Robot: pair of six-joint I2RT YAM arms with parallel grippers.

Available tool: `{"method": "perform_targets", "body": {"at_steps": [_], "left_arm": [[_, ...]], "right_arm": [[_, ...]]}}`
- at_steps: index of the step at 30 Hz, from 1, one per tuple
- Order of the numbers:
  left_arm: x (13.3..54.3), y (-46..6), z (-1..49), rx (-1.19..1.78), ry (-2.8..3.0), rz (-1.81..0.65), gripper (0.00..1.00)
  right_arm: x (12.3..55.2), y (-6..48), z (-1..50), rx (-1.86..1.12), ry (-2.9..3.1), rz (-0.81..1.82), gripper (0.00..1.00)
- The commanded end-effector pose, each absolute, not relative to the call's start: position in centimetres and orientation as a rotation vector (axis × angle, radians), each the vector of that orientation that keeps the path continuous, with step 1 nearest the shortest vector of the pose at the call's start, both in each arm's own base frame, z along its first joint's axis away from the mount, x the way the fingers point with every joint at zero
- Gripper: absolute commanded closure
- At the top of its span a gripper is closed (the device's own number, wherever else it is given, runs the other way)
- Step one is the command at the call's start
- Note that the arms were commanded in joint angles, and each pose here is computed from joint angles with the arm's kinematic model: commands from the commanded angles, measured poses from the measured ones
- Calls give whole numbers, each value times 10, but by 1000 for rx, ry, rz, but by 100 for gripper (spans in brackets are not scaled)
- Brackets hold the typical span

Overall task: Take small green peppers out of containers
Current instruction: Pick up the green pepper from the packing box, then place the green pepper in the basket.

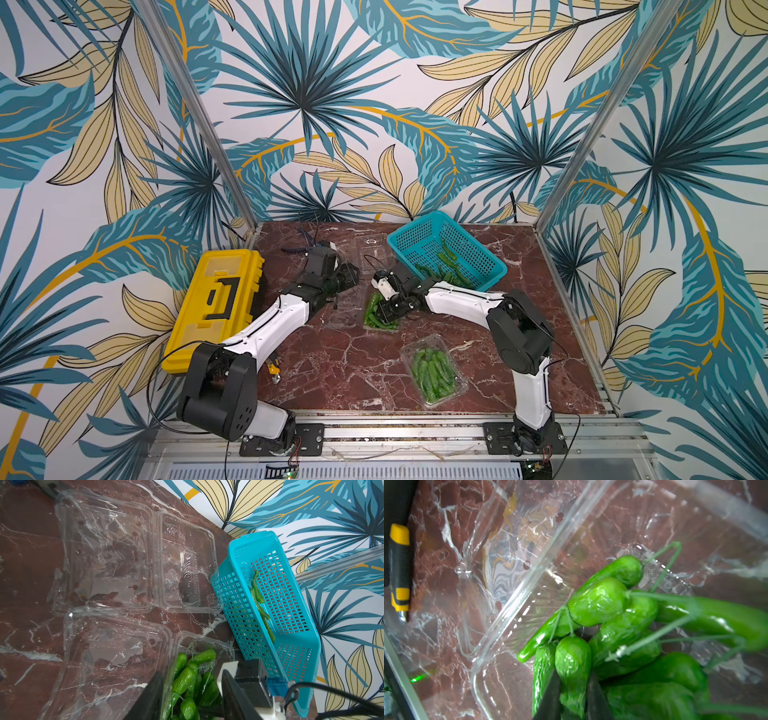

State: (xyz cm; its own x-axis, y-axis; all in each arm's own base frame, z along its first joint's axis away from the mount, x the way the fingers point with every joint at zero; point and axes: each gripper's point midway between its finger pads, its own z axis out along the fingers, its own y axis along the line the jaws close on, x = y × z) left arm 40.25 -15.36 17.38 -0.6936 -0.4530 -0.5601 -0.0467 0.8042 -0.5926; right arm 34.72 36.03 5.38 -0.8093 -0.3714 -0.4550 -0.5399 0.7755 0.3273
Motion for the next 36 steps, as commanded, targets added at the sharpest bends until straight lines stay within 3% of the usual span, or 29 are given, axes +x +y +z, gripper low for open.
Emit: {"method": "perform_targets", "body": {"at_steps": [1,10,17,27,31,36], "left_arm": [[407,-160,180,-328,2249,-748,54],[406,-177,178,-273,2268,-761,54],[407,-196,178,-207,2278,-770,54],[405,-236,179,-53,2298,-825,54],[402,-260,172,26,2324,-861,54],[398,-276,150,59,2397,-872,54]], "right_arm": [[345,358,71,-693,2558,646,91],[342,360,114,-667,2456,746,94],[363,348,153,-562,2331,752,94],[425,206,230,-54,2092,414,94],[435,153,221,93,2089,255,93],[446,137,151,207,2274,257,92]]}}
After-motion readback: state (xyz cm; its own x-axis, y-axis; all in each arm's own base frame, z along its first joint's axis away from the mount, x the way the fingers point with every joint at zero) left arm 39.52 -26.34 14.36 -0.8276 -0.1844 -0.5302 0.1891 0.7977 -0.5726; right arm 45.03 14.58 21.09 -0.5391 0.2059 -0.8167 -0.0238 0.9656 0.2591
